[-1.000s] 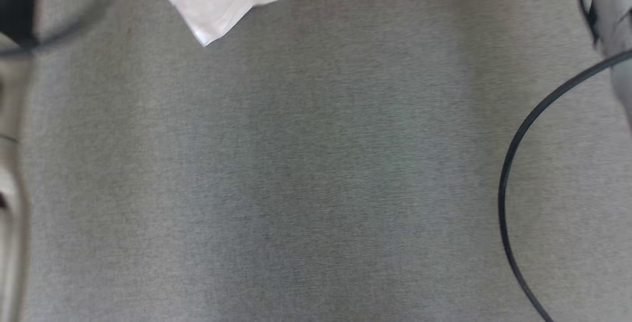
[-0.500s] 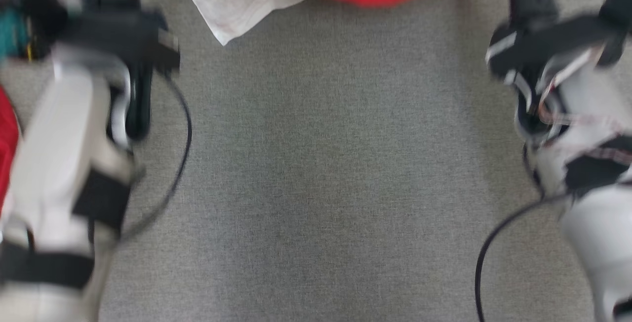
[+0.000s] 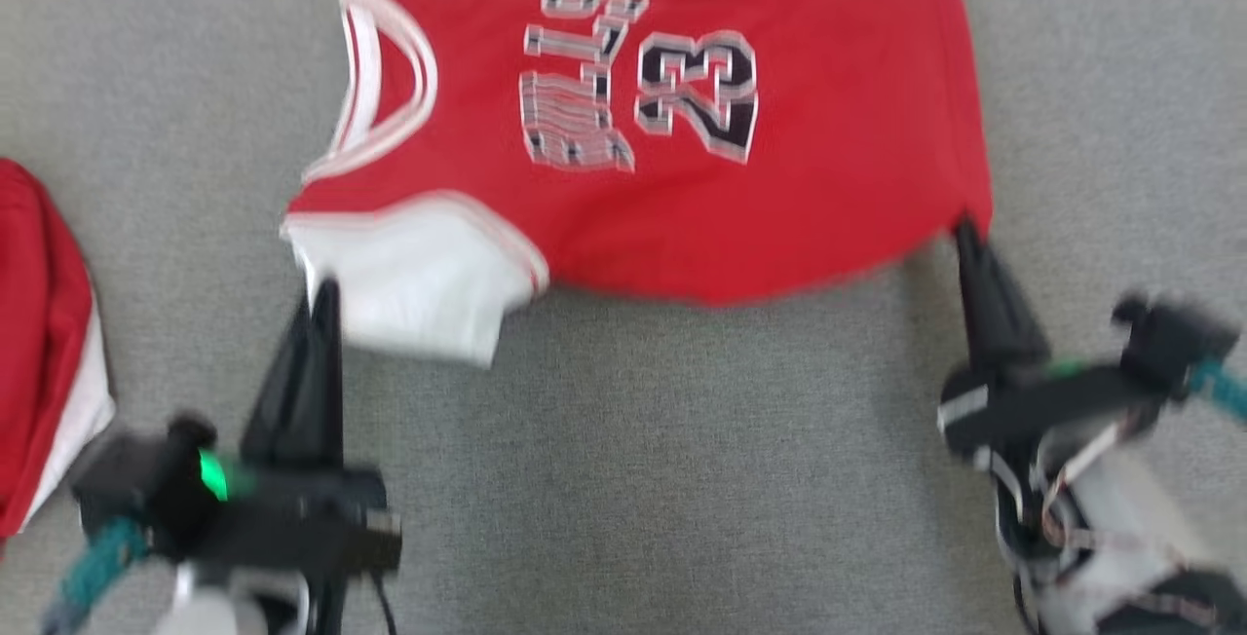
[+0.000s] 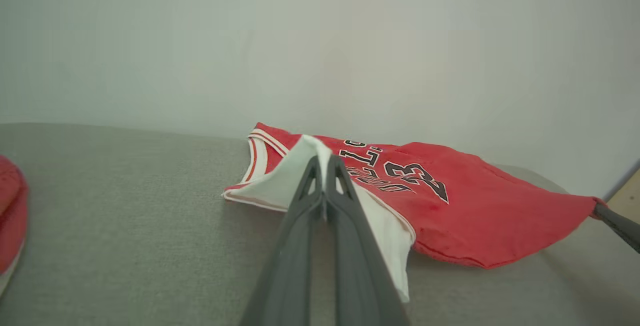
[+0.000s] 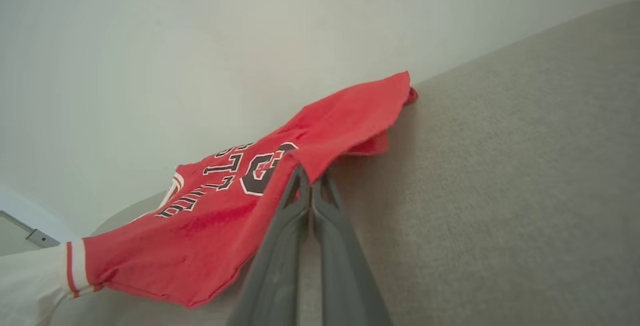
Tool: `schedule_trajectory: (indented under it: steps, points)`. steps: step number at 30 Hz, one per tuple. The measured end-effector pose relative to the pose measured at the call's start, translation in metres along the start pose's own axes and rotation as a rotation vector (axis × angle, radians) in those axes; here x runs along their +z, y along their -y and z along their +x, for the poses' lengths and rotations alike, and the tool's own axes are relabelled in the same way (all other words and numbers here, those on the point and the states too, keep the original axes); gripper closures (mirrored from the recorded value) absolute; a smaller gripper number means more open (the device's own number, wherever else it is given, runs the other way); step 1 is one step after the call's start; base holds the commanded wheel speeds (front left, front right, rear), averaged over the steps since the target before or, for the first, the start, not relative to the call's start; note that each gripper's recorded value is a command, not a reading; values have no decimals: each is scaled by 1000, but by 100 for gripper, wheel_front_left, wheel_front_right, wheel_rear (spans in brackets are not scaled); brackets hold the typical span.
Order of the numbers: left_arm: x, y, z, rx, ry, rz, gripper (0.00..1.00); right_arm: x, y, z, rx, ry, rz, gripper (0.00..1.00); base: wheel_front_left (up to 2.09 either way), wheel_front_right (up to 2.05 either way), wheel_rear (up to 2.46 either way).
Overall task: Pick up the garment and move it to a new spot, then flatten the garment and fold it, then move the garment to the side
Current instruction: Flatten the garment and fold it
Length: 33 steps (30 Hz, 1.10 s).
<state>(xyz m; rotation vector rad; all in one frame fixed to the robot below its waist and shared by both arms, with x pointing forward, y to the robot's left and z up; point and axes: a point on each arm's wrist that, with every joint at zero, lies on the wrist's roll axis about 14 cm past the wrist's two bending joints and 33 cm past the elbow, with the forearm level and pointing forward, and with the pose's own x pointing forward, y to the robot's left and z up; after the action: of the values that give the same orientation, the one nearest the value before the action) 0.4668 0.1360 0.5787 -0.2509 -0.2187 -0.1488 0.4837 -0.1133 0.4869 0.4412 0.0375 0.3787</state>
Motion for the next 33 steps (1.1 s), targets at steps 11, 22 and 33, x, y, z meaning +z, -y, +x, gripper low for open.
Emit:
schedule_trajectory:
  steps: [11,22,33]
  points:
    - [4,12,-87,27,-211,-78,100,-30,-5,-79,-57,-102,0,100,0,0,0]
    - [4,35,-142,-39,-395,-162,100,-47,-4,-130,-78,-205,-40,100,0,0,0]
    - [2,49,-164,-116,-514,-201,100,-53,3,-154,-131,-281,-52,100,0,0,0]
